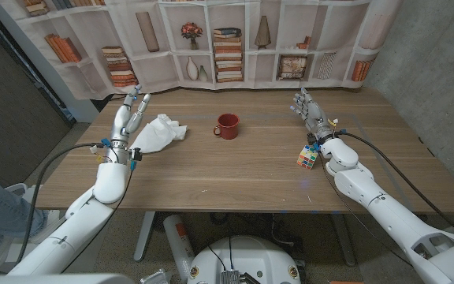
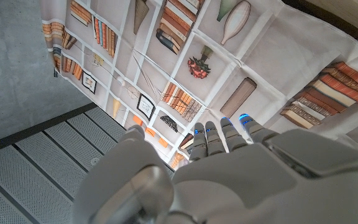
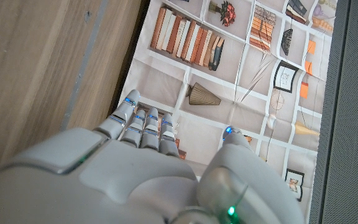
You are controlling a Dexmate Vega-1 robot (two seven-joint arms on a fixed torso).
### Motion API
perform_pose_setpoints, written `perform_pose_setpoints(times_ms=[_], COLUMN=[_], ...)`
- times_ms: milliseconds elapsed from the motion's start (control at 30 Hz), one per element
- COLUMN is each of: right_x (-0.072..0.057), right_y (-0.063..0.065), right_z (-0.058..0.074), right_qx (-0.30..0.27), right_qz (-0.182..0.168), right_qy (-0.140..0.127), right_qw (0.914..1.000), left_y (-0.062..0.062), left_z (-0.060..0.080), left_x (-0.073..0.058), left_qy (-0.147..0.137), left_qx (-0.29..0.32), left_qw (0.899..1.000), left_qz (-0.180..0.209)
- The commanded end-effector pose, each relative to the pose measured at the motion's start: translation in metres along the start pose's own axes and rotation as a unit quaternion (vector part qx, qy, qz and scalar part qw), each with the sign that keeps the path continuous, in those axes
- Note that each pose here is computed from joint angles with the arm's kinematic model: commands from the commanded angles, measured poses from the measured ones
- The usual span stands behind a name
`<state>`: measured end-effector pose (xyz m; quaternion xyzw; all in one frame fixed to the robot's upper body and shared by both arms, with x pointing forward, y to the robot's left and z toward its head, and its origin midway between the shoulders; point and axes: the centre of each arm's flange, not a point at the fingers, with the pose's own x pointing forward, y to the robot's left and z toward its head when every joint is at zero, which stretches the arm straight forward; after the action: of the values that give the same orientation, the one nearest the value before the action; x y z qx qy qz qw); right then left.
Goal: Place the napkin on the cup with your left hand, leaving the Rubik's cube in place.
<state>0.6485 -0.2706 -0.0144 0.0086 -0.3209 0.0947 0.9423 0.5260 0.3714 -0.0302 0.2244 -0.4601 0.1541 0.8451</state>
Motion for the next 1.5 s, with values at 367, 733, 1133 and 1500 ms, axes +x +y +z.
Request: perform_pose_setpoints(times_ms=[367,733,1133,1500], right_x=[0.004,0.003,0.002,0.003], right_y=[0.000,0.001,0.003,0.002], right_z=[-0.003,-0.002,-0.001,0.000], right_qx=[0.005,0.003,0.004,0.003], right_qz=[0.004,0.002,0.002,0.003], right_qy=[-0.001,-0.003,-0.003,-0.004], right_qw=[1.0000,1.0000,1.0000,1.0000], left_y=[0.004,0.003,0.014,0.017], left_z=[0.007,0.009,0.016,0.021], left_x=[0.000,-0.003,-0.006,-0.005], left_qy=[-0.004,-0.006,-0.020,-0.015], left_qx=[0.080,0.120,0.147,0.188], left_qw=[0.997,0.993,0.988,0.982], left_qz=[0.014,0.018,0.038,0.033])
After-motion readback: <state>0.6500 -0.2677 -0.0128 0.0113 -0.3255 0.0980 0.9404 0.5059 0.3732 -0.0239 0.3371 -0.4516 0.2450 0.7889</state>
